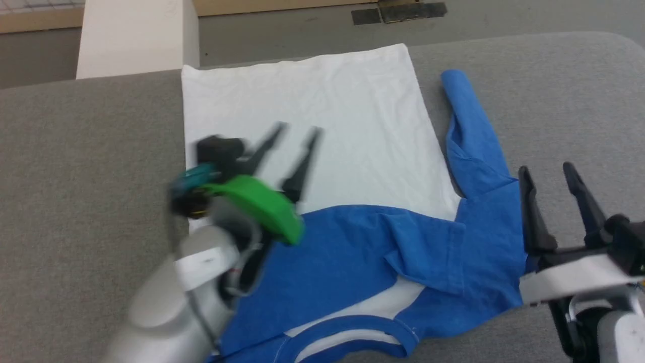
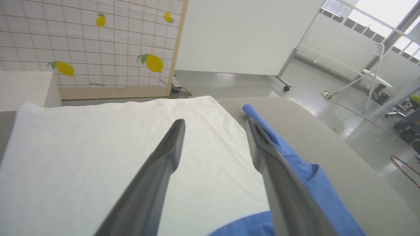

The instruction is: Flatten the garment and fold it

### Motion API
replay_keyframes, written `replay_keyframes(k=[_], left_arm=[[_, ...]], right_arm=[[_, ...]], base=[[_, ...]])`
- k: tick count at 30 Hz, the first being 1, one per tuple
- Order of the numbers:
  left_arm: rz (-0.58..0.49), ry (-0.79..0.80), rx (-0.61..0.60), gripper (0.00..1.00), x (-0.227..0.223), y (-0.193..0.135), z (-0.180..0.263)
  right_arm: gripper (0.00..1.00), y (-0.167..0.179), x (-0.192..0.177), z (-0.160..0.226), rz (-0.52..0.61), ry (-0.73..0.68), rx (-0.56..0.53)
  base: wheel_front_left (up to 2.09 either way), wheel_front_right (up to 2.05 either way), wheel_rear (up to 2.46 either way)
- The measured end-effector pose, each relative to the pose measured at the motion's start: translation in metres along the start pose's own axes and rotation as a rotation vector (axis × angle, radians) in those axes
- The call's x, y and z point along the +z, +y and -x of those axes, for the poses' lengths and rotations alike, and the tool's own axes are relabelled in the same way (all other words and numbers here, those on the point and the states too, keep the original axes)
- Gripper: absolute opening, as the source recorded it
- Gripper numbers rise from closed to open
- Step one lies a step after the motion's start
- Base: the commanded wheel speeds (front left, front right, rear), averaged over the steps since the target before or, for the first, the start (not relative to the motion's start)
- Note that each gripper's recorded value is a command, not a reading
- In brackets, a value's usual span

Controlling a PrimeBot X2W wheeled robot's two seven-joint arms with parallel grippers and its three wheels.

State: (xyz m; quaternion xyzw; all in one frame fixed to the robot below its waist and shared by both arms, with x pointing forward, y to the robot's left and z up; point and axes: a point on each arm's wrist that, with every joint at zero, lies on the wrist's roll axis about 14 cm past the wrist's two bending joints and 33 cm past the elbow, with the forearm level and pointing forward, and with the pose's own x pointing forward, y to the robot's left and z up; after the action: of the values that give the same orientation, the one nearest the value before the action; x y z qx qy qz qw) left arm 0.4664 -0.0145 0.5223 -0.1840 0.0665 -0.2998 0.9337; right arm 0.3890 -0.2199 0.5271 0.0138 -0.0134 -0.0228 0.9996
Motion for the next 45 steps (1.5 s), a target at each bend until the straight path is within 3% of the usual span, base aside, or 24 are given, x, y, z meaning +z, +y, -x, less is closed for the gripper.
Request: replay_keyframes(k=[5, 10, 22, 31, 33, 34, 41, 45], left_arm=[[-0.094, -0.15, 0.299, 1.0, 0.026, 0.101, 0.047], [-0.119, -0.182, 0.485, 1.0, 0.029, 0.156, 0.087], [-0.144, -0.244, 0.626, 1.0, 0.028, 0.202, 0.114], [-0.135, -0.207, 0.697, 1.0, 0.003, 0.222, 0.131], [-0.144, -0.196, 0.714, 1.0, -0.001, 0.227, 0.136], [-0.146, -0.191, 0.725, 1.0, -0.002, 0.229, 0.14], [-0.151, -0.206, 0.755, 1.0, 0.004, 0.233, 0.152], [-0.163, -0.213, 0.738, 1.0, 0.011, 0.219, 0.162]], right_arm=[[1.0, -0.002, -0.008, -0.034, 0.04, 0.073, 0.0], [1.0, -0.007, -0.03, -0.079, 0.066, 0.212, 0.007], [1.0, -0.015, -0.09, -0.183, 0.126, 0.524, -0.02], [1.0, -0.019, -0.164, -0.199, 0.117, 0.788, -0.07], [0.26, -0.017, -0.168, -0.204, 0.112, 0.797, -0.073], [0.0, -0.015, -0.169, -0.206, 0.111, 0.8, -0.071], [0.0, -0.011, -0.158, -0.205, 0.078, 0.733, -0.066], [0.0, -0.039, -0.114, -0.185, 0.063, 0.583, -0.117]], base=[[0.0, 0.0, 0.0], [0.0, 0.0, 0.0], [0.0, 0.0, 0.0], [0.0, 0.0, 0.0], [0.0, 0.0, 0.0], [0.0, 0.0, 0.0], [0.0, 0.0, 0.0], [0.0, 0.0, 0.0]])
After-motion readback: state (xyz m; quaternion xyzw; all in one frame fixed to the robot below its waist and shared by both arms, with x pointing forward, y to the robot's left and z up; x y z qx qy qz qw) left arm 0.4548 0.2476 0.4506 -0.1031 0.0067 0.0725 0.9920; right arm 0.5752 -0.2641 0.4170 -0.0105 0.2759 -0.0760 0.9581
